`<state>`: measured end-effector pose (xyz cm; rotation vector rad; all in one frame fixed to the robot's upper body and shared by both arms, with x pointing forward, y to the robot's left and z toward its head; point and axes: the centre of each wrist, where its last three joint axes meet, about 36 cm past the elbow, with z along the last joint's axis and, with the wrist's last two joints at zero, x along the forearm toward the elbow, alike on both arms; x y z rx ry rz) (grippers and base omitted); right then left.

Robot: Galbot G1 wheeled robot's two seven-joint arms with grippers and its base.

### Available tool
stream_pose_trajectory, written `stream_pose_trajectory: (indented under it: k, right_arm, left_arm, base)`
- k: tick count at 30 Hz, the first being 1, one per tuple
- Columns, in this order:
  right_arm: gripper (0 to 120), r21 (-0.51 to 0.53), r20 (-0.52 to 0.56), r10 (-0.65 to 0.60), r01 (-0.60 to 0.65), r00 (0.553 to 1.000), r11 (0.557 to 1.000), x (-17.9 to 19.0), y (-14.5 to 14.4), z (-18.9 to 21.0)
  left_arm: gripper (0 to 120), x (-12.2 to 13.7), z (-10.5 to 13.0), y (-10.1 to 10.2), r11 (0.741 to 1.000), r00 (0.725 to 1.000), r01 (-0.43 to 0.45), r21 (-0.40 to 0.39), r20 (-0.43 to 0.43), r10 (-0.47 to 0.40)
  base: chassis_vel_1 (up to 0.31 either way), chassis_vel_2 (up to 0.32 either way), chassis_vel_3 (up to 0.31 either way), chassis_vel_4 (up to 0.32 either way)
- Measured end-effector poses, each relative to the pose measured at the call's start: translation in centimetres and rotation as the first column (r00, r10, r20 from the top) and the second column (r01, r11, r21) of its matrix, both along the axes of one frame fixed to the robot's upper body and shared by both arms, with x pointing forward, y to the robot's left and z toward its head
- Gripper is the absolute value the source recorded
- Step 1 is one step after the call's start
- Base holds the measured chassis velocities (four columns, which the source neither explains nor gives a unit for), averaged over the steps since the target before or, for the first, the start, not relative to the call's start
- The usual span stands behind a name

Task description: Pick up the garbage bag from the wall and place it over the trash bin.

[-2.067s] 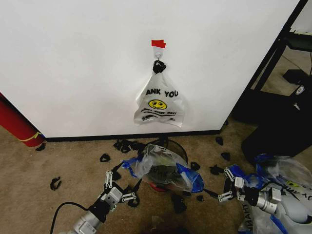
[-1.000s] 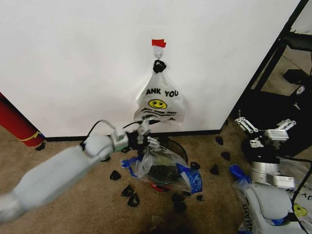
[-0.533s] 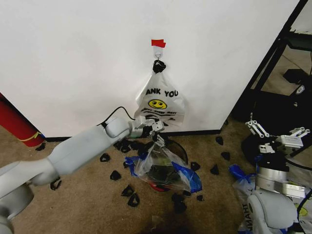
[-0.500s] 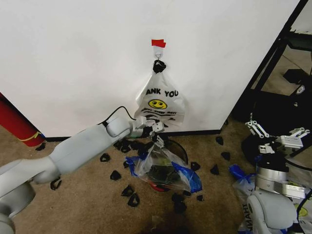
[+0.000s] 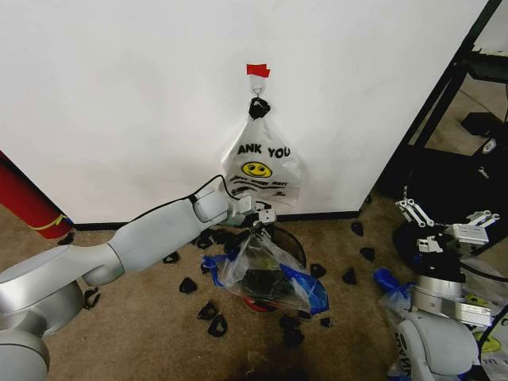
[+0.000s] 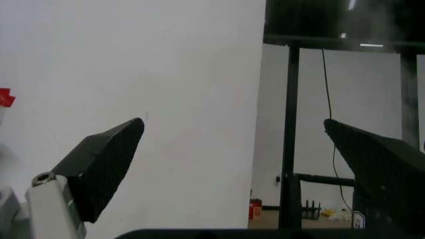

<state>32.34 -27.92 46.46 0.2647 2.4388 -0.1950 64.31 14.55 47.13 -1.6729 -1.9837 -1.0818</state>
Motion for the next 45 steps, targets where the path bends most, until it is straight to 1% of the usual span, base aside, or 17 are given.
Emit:
stream_pose_trajectory:
  k: [12,16,18,23,24,26,31,32,33,34,35,38,39,40,41,42,45]
  right_arm:
    - [100,-0.004,-0.002,0.006,-0.006,1.0,1.0,0.2,0.2,-0.1]
    - [100,-0.006,-0.005,0.007,-0.007,1.0,1.0,0.2,0.3,-0.2]
    - [100,-0.007,-0.007,0.008,-0.008,1.0,1.0,0.2,0.4,-0.2]
    - [100,-0.008,-0.007,0.016,-0.016,1.0,1.0,0.2,0.6,-0.3]
    - [100,-0.008,-0.007,0.016,-0.016,1.0,1.0,0.2,0.6,-0.3]
    - [100,-0.009,-0.005,0.022,-0.022,1.0,1.0,0.2,0.8,-0.2]
    - [100,-0.014,-0.008,0.035,-0.035,0.999,0.999,0.3,1.0,-0.3]
    - [100,-0.014,-0.008,0.035,-0.035,0.999,0.999,0.3,1.0,-0.3]
    - [100,-0.015,-0.009,0.037,-0.037,0.999,0.999,0.3,1.1,-0.3]
    - [100,-0.016,-0.011,0.041,-0.041,0.999,0.999,0.3,1.1,-0.4]
    - [100,-0.016,-0.013,0.042,-0.043,0.999,0.999,0.4,1.2,-0.5]
    - [100,-0.017,-0.016,0.053,-0.054,0.998,0.998,0.6,1.4,-0.7]
    - [100,-0.017,-0.016,0.053,-0.054,0.998,0.998,0.6,1.4,-0.7]
    - [100,-0.018,-0.015,0.06,-0.06,0.998,0.998,0.7,1.5,-0.7]
    - [100,-0.018,-0.014,0.062,-0.063,0.998,0.998,0.7,1.5,-0.7]
    - [100,-0.018,-0.013,0.067,-0.067,0.998,0.998,0.8,1.6,-0.7]
    - [100,-0.018,-0.012,0.076,-0.076,0.997,0.997,0.7,1.8,-0.8]
  left_arm:
    - [27,-0.8,-0.5,1.0,0.999,0.999,-0.035,-0.01,-0.039,0.034]
    - [10,-1.8,-0.7,2.0,0.99,0.989,-0.133,-0.056,-0.076,0.129]
    - [8,-2.1,-0.6,2.2,0.98,0.981,-0.181,-0.077,-0.083,0.175]
    - [3,-4.5,-0.2,3.4,0.896,0.896,-0.433,-0.102,-0.154,0.416]
    - [3,-4.5,-0.2,3.4,0.896,0.896,-0.433,-0.102,-0.154,0.416]
    - [3,-5.7,0.0,4.0,0.851,0.851,-0.515,-0.104,-0.174,0.495]
    - [2,-9.9,0.8,5.4,0.665,0.674,-0.732,-0.148,-0.302,0.674]
    - [2,-9.9,0.8,5.4,0.665,0.674,-0.732,-0.148,-0.302,0.674]
    - [2,-11.0,1.2,5.4,0.619,0.632,-0.769,-0.159,-0.334,0.699]
    - [2,-12.5,2.0,5.6,0.538,0.559,-0.826,-0.171,-0.382,0.736]
    - [2,-13.2,2.4,5.6,0.497,0.522,-0.85,-0.175,-0.405,0.751]
    - [2,-16.6,4.1,5.7,0.322,0.367,-0.93,-0.179,-0.508,0.779]
    - [2,-16.6,4.1,5.7,0.322,0.367,-0.93,-0.179,-0.508,0.779]
    - [2,-18.3,4.5,5.7,0.234,0.291,-0.957,-0.173,-0.554,0.78]
    - [2,-19.1,4.5,5.7,0.198,0.258,-0.966,-0.166,-0.575,0.777]
    - [2,-20.4,4.3,5.7,0.141,0.202,-0.979,-0.146,-0.61,0.767]
    - [2,-22.6,3.7,5.4,0.054,0.112,-0.993,-0.107,-0.665,0.739]
  base:
    - [0.0,0.0,0.0,0.0]
    - [0.0,0.0,0.0,0.0]
    - [0.0,0.0,0.0,0.0]
    - [0.0,0.0,0.0,0.0]
    - [0.0,0.0,0.0,0.0]
    - [0.0,0.0,0.0,0.0]
    - [0.0,0.0,0.0,0.0]
    - [0.0,0.0,0.0,0.0]
    - [0.0,0.0,0.0,0.0]
    - [0.0,0.0,0.0,0.0]
    - [0.0,0.0,0.0,0.0]
    - [0.0,0.0,0.0,0.0]
    - [0.0,0.0,0.0,0.0]
    - [0.0,0.0,0.0,0.0]
    - [0.0,0.0,0.0,0.0]
    - [0.0,0.0,0.0,0.0]
    - [0.0,0.0,0.0,0.0]
